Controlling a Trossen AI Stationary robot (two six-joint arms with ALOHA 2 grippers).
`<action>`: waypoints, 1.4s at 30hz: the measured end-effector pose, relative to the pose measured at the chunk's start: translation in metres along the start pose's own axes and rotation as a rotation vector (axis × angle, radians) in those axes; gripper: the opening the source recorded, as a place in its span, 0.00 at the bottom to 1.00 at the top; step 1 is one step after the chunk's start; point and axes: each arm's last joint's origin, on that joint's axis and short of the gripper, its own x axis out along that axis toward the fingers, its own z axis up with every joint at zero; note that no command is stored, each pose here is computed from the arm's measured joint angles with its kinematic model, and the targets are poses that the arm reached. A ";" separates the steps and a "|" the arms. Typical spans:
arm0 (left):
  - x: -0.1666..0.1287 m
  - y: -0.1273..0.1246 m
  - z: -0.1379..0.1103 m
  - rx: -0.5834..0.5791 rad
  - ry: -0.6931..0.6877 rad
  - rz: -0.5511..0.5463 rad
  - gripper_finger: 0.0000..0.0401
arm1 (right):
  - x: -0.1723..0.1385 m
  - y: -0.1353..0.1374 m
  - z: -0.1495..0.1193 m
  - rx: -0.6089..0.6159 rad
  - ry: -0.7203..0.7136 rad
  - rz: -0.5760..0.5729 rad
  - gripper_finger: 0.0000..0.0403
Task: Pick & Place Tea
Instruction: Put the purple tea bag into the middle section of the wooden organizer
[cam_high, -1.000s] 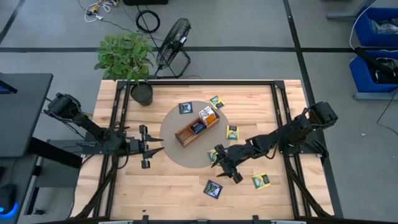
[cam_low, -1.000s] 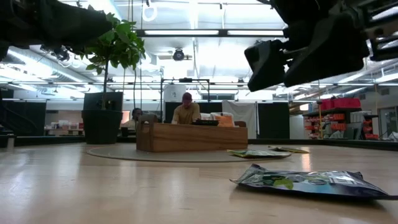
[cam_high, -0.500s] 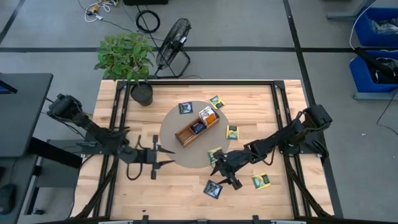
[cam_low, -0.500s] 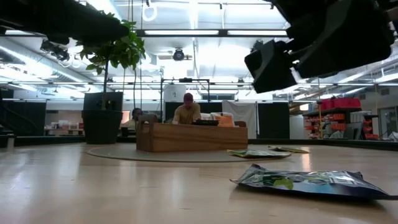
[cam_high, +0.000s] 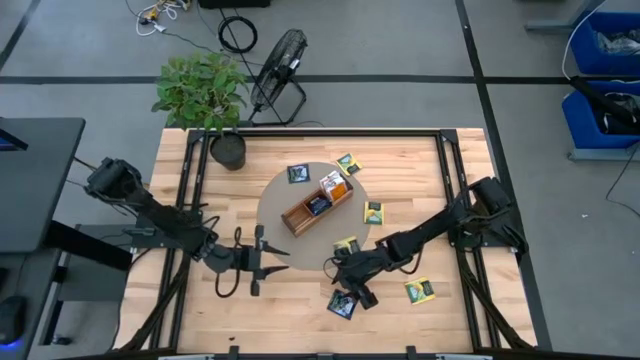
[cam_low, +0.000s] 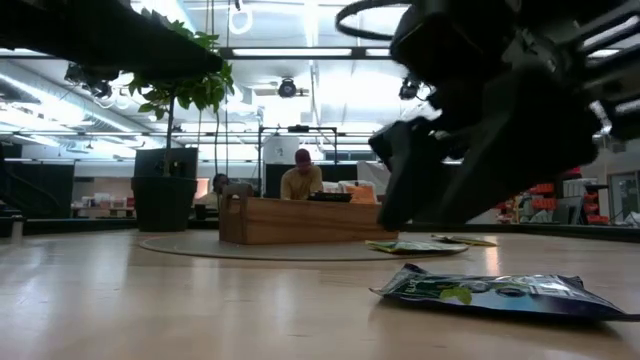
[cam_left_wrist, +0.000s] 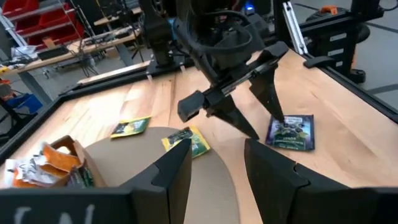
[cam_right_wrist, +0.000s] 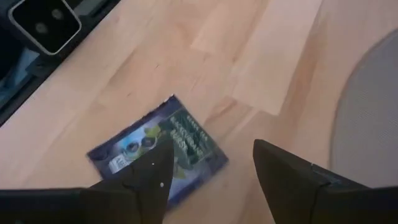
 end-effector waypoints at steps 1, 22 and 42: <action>0.001 -0.001 0.000 0.001 0.004 -0.001 0.38 | 0.002 0.000 0.000 0.002 0.002 -0.009 0.57; 0.005 -0.003 0.002 -0.011 0.005 -0.008 0.38 | 0.020 0.003 -0.016 0.043 0.045 -0.071 0.57; 0.005 -0.003 0.001 -0.018 0.006 -0.008 0.38 | 0.021 0.003 -0.017 -0.038 0.054 -0.080 0.11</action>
